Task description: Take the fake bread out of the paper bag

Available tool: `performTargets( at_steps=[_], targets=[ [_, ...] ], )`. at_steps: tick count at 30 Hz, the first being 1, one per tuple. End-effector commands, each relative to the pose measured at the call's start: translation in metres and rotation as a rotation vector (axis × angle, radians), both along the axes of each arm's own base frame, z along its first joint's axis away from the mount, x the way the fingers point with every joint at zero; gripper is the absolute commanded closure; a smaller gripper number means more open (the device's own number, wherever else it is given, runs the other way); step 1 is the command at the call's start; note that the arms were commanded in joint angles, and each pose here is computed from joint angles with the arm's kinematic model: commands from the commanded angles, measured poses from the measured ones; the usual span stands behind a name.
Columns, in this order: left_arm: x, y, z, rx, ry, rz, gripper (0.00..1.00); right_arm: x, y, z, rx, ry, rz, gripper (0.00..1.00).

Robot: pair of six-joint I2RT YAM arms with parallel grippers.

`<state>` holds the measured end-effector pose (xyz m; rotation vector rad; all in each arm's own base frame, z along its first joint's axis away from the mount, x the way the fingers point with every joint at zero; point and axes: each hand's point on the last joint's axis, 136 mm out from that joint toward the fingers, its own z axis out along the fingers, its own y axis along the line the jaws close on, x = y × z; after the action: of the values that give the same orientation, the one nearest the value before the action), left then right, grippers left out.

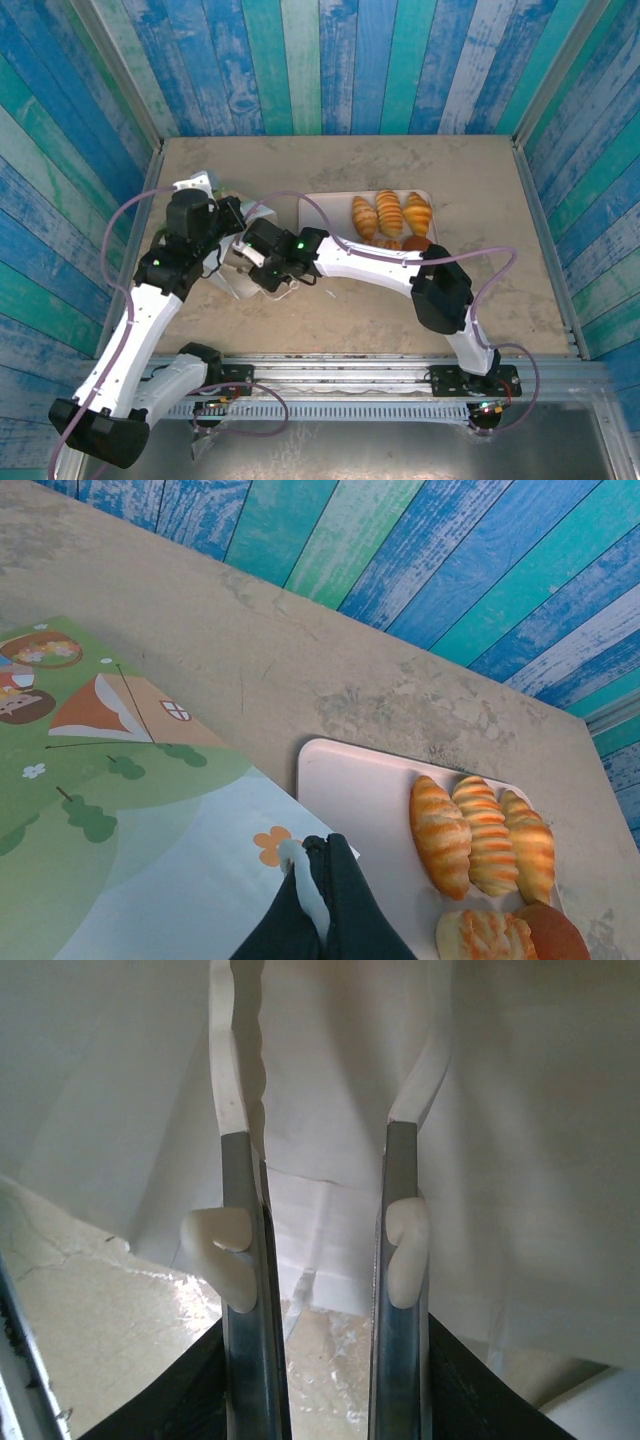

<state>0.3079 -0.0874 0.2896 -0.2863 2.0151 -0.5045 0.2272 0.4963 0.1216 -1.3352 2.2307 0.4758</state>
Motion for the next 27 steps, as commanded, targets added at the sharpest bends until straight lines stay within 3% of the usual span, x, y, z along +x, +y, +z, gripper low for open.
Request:
performTargets(
  at_steps=[1,8,20,27],
  targets=[
    [0.002,-0.001,0.023,-0.013,-0.066,-0.009,1.00,0.010,0.010,0.002,0.001,-0.064,0.007,0.56],
    [0.004,0.000,0.024,-0.018,-0.070,0.004,1.00,0.013,0.017,-0.004,0.039,-0.037,-0.049,0.57],
    [0.007,-0.001,0.023,-0.037,-0.074,0.006,1.00,-0.006,0.028,-0.008,0.290,0.439,-0.145,0.58],
    [0.008,-0.005,0.020,-0.040,-0.063,-0.013,1.00,-0.003,0.031,-0.014,0.293,0.473,-0.142,0.57]
  ],
)
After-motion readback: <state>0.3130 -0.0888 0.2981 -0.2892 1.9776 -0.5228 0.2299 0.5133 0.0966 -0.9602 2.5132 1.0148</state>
